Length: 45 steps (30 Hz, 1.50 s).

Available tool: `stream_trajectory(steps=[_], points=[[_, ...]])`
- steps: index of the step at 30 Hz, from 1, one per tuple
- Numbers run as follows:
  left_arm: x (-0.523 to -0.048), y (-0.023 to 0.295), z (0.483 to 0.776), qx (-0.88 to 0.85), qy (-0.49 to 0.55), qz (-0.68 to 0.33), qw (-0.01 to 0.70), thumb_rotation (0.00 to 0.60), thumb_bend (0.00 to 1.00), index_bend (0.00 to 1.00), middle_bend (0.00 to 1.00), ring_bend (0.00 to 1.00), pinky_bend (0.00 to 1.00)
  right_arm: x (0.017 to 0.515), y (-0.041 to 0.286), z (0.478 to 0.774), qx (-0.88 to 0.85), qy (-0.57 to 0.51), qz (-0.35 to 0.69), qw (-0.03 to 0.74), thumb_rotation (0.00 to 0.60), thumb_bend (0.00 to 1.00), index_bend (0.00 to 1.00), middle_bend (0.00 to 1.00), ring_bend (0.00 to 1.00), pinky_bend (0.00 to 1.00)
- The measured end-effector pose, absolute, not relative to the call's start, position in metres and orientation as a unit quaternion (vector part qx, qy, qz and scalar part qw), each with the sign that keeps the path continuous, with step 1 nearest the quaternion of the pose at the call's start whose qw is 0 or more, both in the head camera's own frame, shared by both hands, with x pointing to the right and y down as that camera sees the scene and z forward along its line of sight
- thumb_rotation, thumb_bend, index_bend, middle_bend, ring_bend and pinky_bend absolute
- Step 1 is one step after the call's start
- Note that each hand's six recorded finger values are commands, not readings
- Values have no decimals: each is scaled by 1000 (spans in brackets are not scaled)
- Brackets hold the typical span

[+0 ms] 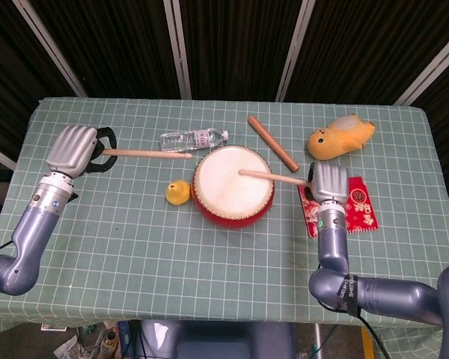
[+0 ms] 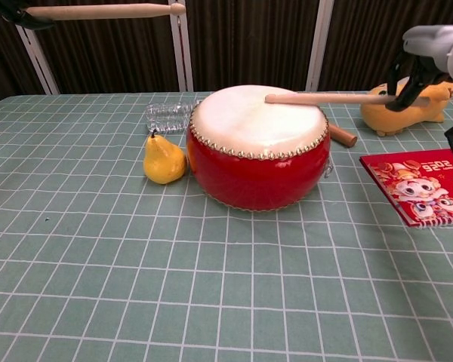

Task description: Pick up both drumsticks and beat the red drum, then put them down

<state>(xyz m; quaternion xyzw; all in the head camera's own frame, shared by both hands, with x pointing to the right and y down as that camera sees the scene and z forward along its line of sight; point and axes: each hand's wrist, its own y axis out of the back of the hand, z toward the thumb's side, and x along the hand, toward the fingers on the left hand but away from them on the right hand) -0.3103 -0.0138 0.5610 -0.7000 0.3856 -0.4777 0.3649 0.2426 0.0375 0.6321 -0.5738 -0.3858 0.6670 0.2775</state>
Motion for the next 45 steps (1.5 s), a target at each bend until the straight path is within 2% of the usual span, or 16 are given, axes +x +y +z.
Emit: stream_trajectory(steps=[6, 17, 23, 29, 37, 41, 45], points=[[-301, -12, 559, -706, 386, -468, 365, 600, 509, 774, 1000, 1000, 1000, 246, 29, 596, -593, -437, 624, 262, 600, 743, 977, 1000, 1000, 1000], [-258, -15, 565, -722, 385, -459, 346, 600, 509, 773, 1000, 1000, 1000, 282, 50, 546, -633, -468, 578, 215, 600, 743, 977, 1000, 1000, 1000], [-226, -16, 576, -719, 367, -471, 355, 600, 509, 773, 1000, 1000, 1000, 295, 54, 540, -638, -467, 573, 216, 600, 743, 977, 1000, 1000, 1000], [-195, -15, 603, -711, 347, -496, 358, 600, 515, 778, 1000, 1000, 1000, 311, 54, 536, -636, -469, 574, 215, 600, 743, 977, 1000, 1000, 1000], [-195, -5, 645, -662, 246, -588, 396, 600, 526, 781, 1000, 1000, 1000, 327, 52, 538, -636, -469, 576, 208, 600, 743, 977, 1000, 1000, 1000], [-208, 3, 663, -635, 204, -652, 360, 600, 525, 781, 1000, 1000, 1000, 336, 53, 540, -634, -467, 581, 207, 600, 743, 978, 1000, 1000, 1000], [-221, 7, 668, -632, 217, -676, 311, 600, 524, 781, 1000, 1000, 1000, 337, 54, 542, -634, -467, 581, 205, 600, 743, 977, 1000, 1000, 1000]])
